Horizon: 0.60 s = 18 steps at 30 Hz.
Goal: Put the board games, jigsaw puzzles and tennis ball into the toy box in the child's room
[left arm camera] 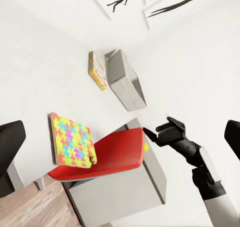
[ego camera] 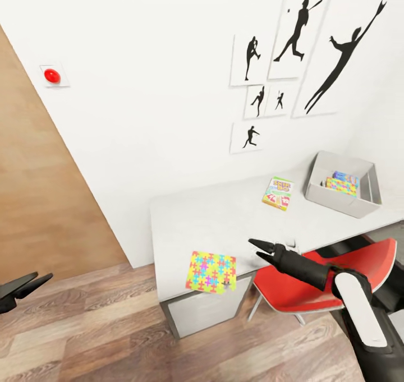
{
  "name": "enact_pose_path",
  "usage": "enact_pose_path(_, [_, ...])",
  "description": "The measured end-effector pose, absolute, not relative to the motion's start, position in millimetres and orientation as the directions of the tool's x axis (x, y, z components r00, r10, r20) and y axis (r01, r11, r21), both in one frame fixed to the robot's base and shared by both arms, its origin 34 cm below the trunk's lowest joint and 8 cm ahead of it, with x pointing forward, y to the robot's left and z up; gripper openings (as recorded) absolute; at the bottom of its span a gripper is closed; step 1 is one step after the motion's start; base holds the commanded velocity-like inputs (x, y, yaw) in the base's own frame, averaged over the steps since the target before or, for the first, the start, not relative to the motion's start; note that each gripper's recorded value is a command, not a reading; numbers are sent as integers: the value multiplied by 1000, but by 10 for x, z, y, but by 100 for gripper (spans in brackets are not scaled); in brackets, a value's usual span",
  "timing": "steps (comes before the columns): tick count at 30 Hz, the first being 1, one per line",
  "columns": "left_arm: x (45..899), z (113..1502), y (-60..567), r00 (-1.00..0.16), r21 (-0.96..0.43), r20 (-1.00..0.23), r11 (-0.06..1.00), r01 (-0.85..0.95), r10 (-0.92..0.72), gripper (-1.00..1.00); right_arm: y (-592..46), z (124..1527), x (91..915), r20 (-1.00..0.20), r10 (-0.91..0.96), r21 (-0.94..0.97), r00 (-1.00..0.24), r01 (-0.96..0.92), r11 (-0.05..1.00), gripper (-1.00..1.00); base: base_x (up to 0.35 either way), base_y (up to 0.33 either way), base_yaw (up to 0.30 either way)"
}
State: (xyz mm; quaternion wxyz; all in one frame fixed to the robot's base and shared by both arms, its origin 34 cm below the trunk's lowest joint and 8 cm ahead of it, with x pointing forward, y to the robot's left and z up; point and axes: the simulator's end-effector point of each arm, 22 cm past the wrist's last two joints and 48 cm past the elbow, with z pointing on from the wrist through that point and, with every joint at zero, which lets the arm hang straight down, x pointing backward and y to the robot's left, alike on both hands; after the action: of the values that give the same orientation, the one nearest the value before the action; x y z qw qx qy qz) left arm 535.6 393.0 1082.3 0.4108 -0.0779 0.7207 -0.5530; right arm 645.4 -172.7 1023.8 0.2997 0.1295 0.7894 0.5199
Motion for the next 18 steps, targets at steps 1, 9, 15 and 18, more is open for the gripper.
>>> enact_pose_path(1, [5354,10830,3930,-649,-860,-507,377,344,-566,100,-1789,10281,6350,-324,546,919,-773,-122,374,100,0,0,-174])
enact_pose_path(9, [5346,10875,3930,-644,-857,-514,377,353,-566,100,-2065,10353,5893,-290,656,956,-697,-183,229,100,0,0,-173])
enact_pose_path(15, [5339,10908,3928,-640,-854,-519,376,360,-567,100,-2147,10336,5762,-315,678,949,-664,-210,234,100,0,0,-172])
enact_pose_path(18, [5335,10924,3927,-638,-853,-522,376,363,-567,100,-2155,10318,5710,-334,674,942,-659,-223,249,100,0,0,-165])
